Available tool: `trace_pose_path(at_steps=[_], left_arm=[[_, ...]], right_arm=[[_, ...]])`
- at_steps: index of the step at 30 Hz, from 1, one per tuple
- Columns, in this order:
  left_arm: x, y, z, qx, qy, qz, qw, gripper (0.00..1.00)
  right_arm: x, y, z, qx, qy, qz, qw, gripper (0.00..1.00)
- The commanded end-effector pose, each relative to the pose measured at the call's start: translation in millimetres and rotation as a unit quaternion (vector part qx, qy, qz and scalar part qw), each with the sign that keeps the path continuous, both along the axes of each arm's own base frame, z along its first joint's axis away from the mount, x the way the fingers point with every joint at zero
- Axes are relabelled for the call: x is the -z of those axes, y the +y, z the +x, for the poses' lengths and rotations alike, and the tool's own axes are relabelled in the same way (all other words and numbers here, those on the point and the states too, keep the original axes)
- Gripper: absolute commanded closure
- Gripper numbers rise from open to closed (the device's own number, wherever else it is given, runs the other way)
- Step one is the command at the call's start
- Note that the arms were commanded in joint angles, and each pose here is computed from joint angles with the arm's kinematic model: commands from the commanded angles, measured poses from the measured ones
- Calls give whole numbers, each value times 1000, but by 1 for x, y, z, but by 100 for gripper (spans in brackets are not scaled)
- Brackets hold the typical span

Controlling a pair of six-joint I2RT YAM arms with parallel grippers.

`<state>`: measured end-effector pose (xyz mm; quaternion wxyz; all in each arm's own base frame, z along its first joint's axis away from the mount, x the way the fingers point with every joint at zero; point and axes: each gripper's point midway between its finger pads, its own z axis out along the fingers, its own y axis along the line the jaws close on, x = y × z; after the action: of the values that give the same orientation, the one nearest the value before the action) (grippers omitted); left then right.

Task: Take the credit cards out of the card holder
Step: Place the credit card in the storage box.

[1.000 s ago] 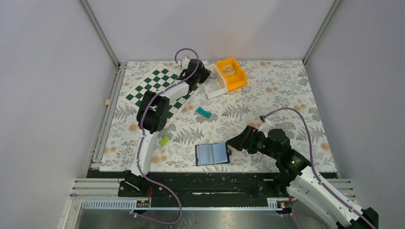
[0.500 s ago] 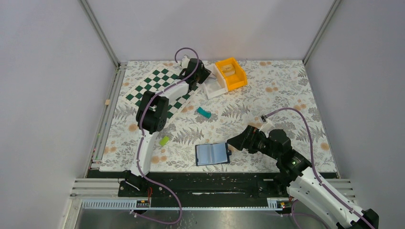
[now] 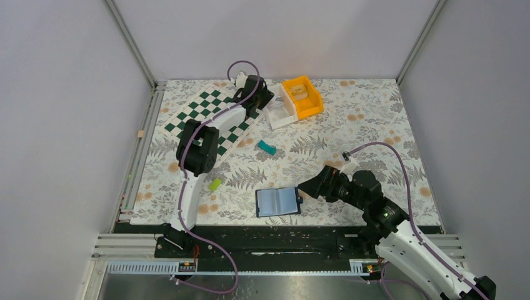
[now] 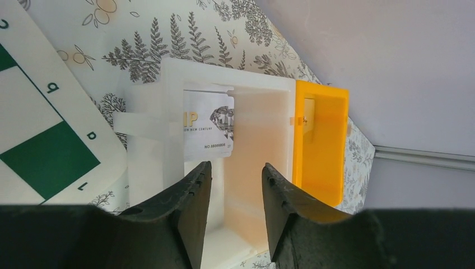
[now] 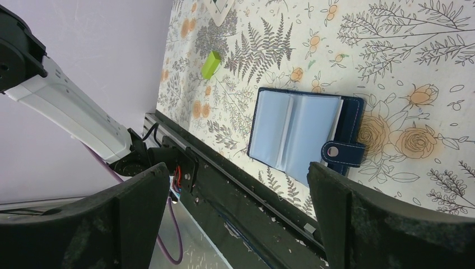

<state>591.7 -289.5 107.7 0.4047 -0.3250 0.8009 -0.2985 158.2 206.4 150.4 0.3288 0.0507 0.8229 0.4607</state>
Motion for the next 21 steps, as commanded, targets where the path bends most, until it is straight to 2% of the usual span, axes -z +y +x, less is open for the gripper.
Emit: trace_pose_path(at_steps=[1,7,11,14,17,21], left_arm=[[-55,15,6,-15,-43,10,999,61],[-87,15,-2,11,-67,22,997,60],[-115,11,-22,60,-78,31,995,59],[-131,7,-52,117,-78,32,990,58],[-142,3,-94,187,-69,28,980,57],[-136,19,-153,239,-36,54,969,57]], right_arm=[[-23,-1,7,9,-29,11,999,1],[-18,-1,7,16,-11,9,1000,1],[-11,-2,7,20,15,-5,1000,1],[-10,-2,7,20,32,-20,999,3],[-13,0,7,15,49,-34,998,12],[-13,10,9,7,80,-24,996,22]])
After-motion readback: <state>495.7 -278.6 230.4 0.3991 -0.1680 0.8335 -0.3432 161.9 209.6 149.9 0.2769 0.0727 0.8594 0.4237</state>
